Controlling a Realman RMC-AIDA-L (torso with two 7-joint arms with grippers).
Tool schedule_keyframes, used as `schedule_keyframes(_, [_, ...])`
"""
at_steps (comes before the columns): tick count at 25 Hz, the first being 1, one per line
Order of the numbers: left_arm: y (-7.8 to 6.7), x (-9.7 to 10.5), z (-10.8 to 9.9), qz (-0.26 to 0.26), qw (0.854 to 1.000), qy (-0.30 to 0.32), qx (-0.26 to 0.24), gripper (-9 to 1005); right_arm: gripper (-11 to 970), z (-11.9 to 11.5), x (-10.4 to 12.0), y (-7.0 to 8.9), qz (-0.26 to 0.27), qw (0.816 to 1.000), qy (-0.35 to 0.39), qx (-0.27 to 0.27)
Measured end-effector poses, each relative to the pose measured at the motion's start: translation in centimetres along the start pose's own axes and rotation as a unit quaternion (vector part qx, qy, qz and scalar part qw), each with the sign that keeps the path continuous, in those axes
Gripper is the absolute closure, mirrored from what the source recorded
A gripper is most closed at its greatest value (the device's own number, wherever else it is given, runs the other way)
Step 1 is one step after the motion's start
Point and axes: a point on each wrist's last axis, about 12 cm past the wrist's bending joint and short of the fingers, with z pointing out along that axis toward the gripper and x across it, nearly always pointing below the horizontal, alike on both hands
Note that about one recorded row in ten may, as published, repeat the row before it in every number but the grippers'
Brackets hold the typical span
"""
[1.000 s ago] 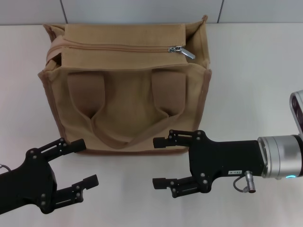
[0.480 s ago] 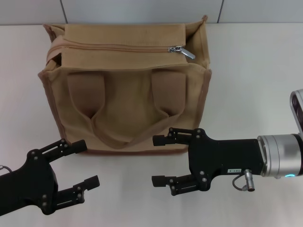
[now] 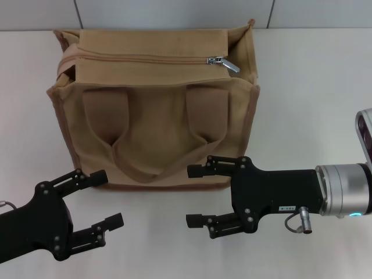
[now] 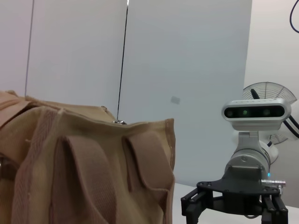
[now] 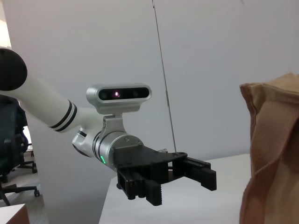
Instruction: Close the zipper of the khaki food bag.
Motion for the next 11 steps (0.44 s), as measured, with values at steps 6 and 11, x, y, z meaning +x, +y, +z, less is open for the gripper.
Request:
schedule_keyframes(6, [0.10,0.05,0.10,0.000,1.000,0.002,-0.002,213,110,0.04,-0.08,-0.07,-0.001,1.000,0.000,0.000])
schedule_keyframes(11, [0.11,0.05,0.12,0.000,1.000,0.002,-0.003,213,110,0.05,-0.08,-0.07,-0.001,1.000,0.000,-0.001])
